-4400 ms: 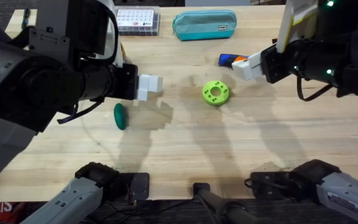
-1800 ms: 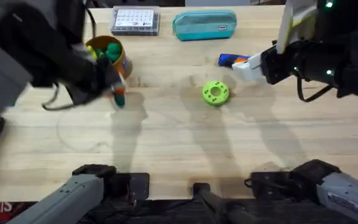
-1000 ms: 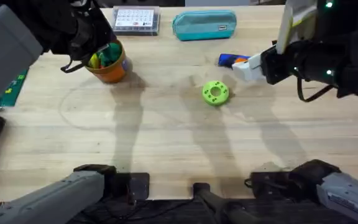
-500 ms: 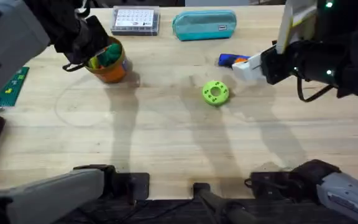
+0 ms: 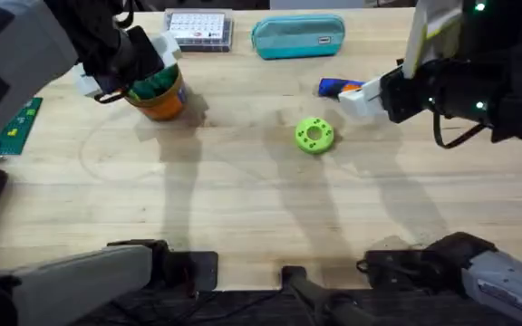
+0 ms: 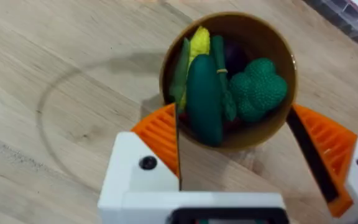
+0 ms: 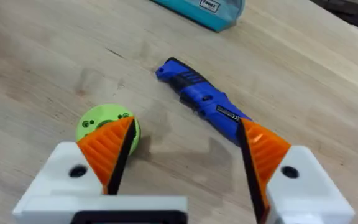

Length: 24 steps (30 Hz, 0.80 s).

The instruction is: Pick up the gripper from the table and insert it into the empty holder that is missing its gripper. Then pick up a screw, insert it into the mounting hole, and use the screwdriver to tighten it. Finally, clean up the table by picking up the vegetable and placing it into the bucket.

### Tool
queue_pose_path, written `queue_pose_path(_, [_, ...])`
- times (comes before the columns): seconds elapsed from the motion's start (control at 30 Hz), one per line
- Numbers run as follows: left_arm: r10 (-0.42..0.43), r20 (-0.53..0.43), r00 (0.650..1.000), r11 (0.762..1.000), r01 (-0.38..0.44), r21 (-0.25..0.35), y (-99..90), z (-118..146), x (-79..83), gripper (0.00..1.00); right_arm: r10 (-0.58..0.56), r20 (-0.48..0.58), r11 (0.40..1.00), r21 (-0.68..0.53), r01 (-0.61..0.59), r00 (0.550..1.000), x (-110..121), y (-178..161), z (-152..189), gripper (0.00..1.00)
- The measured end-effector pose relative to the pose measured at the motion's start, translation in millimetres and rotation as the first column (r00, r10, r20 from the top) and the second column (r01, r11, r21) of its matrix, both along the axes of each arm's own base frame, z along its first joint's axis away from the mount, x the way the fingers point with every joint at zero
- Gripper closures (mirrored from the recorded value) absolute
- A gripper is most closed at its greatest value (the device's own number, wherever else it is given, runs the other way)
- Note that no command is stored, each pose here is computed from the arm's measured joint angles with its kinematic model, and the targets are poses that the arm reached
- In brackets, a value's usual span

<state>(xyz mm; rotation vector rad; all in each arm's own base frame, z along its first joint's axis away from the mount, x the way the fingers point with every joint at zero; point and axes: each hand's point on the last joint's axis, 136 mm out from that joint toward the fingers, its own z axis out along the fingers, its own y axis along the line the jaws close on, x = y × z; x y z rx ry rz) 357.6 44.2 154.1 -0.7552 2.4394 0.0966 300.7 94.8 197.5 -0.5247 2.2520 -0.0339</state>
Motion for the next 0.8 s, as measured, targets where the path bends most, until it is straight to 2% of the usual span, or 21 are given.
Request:
queue_pose_path(0.1, [0.0,0.011,1.0,1.0,0.0,0.0,0.0,5,-2.3,0.008,0.0,0.0,1.0,0.0,0.0,1.0,0,0,0,0.033])
queue_pose_path(0.2, [-0.001,0.016,1.0,1.0,0.001,-0.001,-0.6,17,-15.0,0.008,0.0,-0.001,1.0,0.0,0.0,1.0,0,0,0,0.033])
queue_pose_path(0.33, [-0.026,0.047,0.999,0.999,0.028,-0.038,-8.8,40,-38.9,0.006,0.0,-0.003,1.0,-0.001,0.0,1.0,-1,0,-1,0.033])
queue_pose_path(0.47, [-0.07,0.103,0.992,0.991,0.081,-0.103,-23.6,65,-65.2,0.006,0.0,-0.029,1.0,-0.012,0.0,1.0,-5,-2,-6,0.033])
queue_pose_path(0.57, [-0.111,0.147,0.983,0.984,0.13,-0.126,-32.5,80,-82.0,0.006,-0.001,-0.05,1.0,-0.02,-0.001,0.999,-8,-3,-10,0.033])
queue_pose_path(0.6, [-0.176,0.205,0.963,0.972,0.203,-0.117,-40.6,96,-92.6,0.006,-0.001,-0.054,1.0,-0.021,-0.001,0.999,-9,-4,-10,0.033])
queue_pose_path(0.8, [-0.296,0.257,0.92,0.947,0.318,-0.048,-48.2,112,-102.1,0.006,-0.001,-0.07,1.0,-0.028,-0.001,0.998,-12,-5,-13,0.033])
